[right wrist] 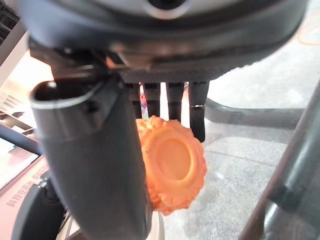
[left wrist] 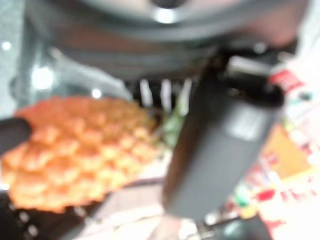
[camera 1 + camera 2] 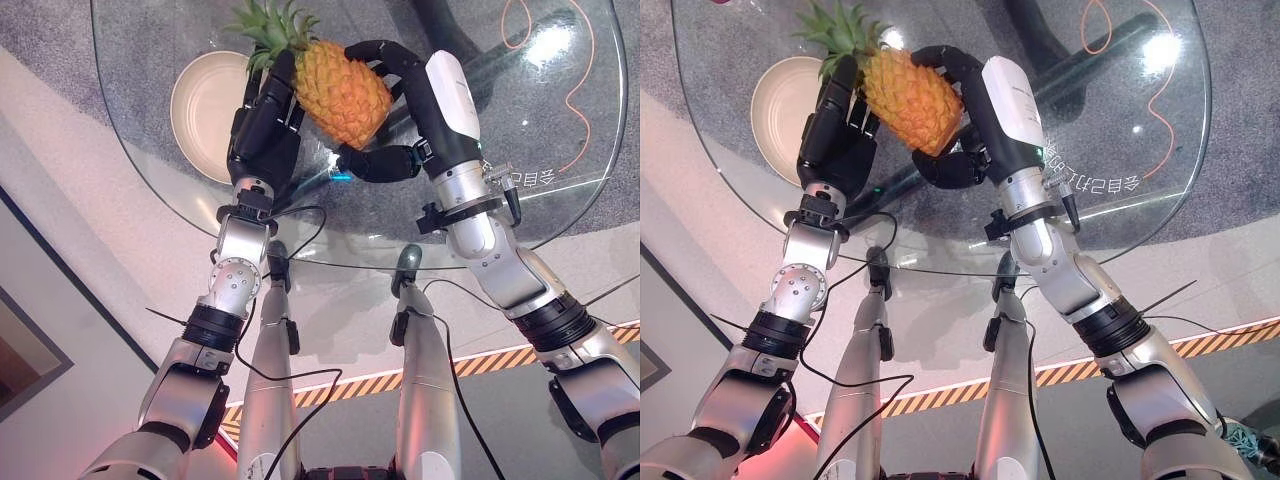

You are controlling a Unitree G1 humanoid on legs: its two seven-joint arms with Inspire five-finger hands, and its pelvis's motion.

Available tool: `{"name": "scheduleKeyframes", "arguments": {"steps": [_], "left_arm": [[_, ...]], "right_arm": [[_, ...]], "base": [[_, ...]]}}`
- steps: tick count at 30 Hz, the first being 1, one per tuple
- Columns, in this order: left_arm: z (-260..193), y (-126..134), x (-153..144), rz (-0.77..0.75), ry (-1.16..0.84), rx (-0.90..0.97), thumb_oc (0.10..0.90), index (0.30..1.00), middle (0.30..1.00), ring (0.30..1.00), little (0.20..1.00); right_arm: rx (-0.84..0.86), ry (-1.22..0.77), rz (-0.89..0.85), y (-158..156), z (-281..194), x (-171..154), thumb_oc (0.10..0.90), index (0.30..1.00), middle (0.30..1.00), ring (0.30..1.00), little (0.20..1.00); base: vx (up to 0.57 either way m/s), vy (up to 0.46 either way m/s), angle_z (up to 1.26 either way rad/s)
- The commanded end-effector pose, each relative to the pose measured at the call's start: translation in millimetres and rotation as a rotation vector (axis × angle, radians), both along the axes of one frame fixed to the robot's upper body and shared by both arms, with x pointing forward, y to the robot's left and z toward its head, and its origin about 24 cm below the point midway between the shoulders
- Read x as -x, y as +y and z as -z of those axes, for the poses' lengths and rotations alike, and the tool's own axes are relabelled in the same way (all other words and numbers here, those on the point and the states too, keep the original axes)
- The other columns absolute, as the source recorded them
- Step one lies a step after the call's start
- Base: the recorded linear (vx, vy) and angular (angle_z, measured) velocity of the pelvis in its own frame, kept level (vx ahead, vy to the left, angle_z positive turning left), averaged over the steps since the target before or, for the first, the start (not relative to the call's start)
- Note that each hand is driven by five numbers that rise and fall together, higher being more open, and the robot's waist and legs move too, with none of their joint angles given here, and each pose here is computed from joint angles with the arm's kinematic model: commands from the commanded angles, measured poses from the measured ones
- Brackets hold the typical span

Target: Pick up the fruit to the plate

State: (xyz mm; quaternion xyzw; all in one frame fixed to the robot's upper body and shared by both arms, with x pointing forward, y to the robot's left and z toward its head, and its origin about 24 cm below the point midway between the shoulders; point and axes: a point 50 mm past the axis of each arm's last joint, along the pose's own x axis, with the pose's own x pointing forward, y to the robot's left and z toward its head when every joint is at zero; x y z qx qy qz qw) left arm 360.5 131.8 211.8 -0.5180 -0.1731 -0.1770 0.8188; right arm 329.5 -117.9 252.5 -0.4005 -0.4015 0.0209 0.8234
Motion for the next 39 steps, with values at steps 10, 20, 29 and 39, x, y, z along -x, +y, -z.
{"name": "scheduleKeyframes", "arguments": {"steps": [10, 20, 29, 39], "left_arm": [[-64, 6, 16, -0.052, -0.325, -0.024, 0.800, 0.900, 0.900, 0.900, 0.900], [-64, 10, 17, -0.077, -0.336, -0.011, 0.800, 0.900, 0.900, 0.900, 0.900], [-67, 19, 19, -0.158, -0.366, 0.026, 0.438, 0.589, 0.589, 0.589, 0.538], [-76, 25, 28, -0.255, -0.445, 0.024, 0.100, 0.300, 0.300, 0.300, 0.200]], "right_arm": [[0.096, -0.273, -0.299, 37, -54, 49, 0.100, 0.300, 0.300, 0.300, 0.200], [0.155, -0.253, -0.301, 37, -49, 48, 0.100, 0.300, 0.300, 0.300, 0.200], [0.176, -0.240, -0.301, 36, -46, 46, 0.100, 0.300, 0.300, 0.300, 0.200], [0.141, -0.253, -0.294, 34, -46, 46, 0.100, 0.300, 0.300, 0.300, 0.200]], "base": [[0.00, 0.000, 0.00], [0.00, 0.000, 0.00], [0.00, 0.000, 0.00], [0.00, 0.000, 0.00]]}}
